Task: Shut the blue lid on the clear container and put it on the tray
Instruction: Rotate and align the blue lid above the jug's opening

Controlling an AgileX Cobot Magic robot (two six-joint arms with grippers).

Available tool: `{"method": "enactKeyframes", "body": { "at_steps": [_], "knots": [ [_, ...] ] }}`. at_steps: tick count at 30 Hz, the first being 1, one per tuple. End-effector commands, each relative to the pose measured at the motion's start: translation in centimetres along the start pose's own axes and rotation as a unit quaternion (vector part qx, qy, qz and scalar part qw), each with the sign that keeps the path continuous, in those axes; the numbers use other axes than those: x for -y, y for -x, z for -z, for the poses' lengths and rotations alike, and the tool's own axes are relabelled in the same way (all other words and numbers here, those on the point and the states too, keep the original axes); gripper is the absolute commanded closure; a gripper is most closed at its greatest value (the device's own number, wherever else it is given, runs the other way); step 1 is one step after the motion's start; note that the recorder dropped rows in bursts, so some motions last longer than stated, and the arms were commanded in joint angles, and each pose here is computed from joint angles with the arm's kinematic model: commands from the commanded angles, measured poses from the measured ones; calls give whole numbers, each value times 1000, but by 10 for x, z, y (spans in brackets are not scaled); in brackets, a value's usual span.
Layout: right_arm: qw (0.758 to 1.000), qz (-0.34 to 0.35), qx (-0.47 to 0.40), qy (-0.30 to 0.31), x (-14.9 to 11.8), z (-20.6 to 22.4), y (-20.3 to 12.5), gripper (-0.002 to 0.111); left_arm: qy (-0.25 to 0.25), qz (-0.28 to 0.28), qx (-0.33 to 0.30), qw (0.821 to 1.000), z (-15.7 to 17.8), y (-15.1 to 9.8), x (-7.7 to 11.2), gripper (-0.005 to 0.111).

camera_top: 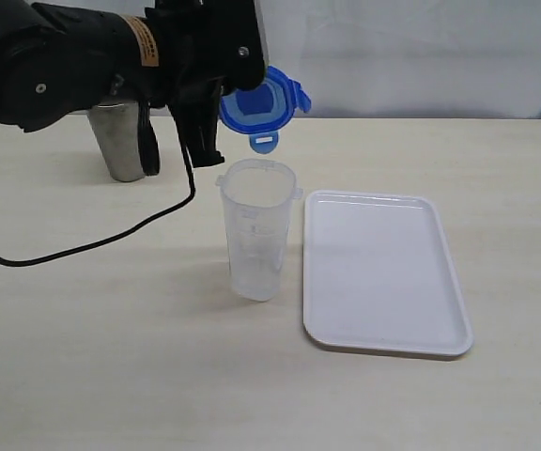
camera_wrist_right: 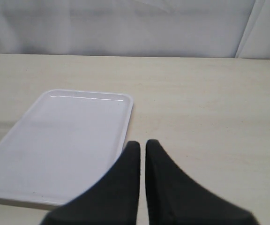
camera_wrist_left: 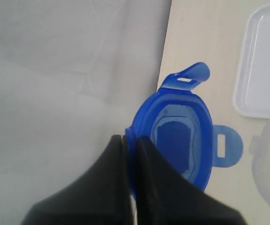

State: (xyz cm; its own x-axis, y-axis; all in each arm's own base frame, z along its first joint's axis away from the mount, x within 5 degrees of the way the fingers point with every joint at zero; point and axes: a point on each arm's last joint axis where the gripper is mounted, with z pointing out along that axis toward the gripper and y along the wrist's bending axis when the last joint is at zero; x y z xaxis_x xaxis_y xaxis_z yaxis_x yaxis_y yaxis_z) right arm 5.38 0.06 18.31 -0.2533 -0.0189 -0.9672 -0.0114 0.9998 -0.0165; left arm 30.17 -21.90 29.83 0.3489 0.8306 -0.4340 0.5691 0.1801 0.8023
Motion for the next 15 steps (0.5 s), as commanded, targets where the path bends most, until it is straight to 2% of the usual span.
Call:
{"method": "enactKeyframes", "body": {
  "at_steps": [1,15],
  "knots": [
    [1000,-4,0,1,0,0,-1,104,14,27,-4,1000,2,-7,-7,107],
    [1000,-4,0,1,0,0,-1,104,-6,59,-16,998,-5,-11,0,107]
  ]
}}
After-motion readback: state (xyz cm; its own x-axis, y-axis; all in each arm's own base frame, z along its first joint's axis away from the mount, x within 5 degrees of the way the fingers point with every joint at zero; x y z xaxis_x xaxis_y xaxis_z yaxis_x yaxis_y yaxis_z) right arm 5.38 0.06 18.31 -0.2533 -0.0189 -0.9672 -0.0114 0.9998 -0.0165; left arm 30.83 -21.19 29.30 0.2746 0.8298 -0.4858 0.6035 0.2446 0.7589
